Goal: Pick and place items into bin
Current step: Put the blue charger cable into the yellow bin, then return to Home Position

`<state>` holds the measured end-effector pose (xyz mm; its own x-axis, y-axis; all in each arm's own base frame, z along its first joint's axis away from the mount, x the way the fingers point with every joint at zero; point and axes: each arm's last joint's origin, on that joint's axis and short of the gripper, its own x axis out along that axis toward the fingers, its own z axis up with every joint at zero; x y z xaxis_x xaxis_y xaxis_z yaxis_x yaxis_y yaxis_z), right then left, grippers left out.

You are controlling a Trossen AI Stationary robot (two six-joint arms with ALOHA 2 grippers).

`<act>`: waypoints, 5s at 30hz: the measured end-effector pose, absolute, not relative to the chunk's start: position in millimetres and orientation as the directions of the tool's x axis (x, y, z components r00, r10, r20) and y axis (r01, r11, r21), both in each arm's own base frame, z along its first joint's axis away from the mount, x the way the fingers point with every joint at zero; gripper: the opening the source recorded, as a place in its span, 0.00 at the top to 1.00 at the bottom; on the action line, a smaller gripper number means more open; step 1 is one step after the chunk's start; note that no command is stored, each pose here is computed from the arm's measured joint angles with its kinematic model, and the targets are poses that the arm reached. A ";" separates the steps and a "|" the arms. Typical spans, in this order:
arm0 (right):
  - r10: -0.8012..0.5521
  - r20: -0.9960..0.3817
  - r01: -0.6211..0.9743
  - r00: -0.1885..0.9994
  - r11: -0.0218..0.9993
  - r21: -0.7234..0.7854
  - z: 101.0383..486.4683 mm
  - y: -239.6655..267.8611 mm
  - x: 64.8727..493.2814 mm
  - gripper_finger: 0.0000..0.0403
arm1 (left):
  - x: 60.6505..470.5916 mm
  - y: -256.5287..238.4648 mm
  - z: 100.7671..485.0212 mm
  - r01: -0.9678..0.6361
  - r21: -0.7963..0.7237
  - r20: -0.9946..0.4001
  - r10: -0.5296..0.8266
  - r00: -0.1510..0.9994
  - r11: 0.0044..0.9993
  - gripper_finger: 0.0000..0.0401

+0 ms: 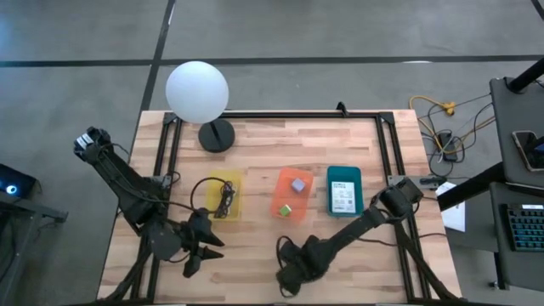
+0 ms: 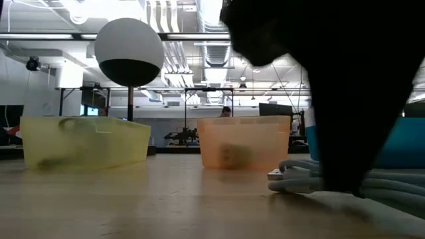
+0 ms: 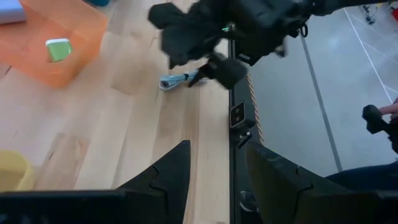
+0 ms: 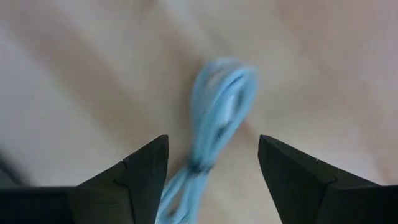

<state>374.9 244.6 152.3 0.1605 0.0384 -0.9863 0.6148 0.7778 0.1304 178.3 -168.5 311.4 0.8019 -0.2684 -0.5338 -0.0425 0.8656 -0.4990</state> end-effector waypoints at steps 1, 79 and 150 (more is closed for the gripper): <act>0.039 -0.988 0.623 0.152 0.772 0.126 149.2 240.4 376.0 0.42 | 178.1 -168.3 311.7 -0.042 -0.499 -0.533 -0.268 0.802 0.865 0.66; -0.073 -0.285 0.240 0.956 0.753 0.613 305.1 76.7 491.1 0.97 | 164.7 -123.2 230.0 -0.185 -0.793 -0.022 0.276 0.961 0.580 0.62; -0.106 -0.787 0.510 0.607 0.812 0.284 306.9 92.6 445.2 0.58 | 166.0 -80.5 246.5 -0.429 -0.742 -0.461 0.072 0.884 0.516 0.55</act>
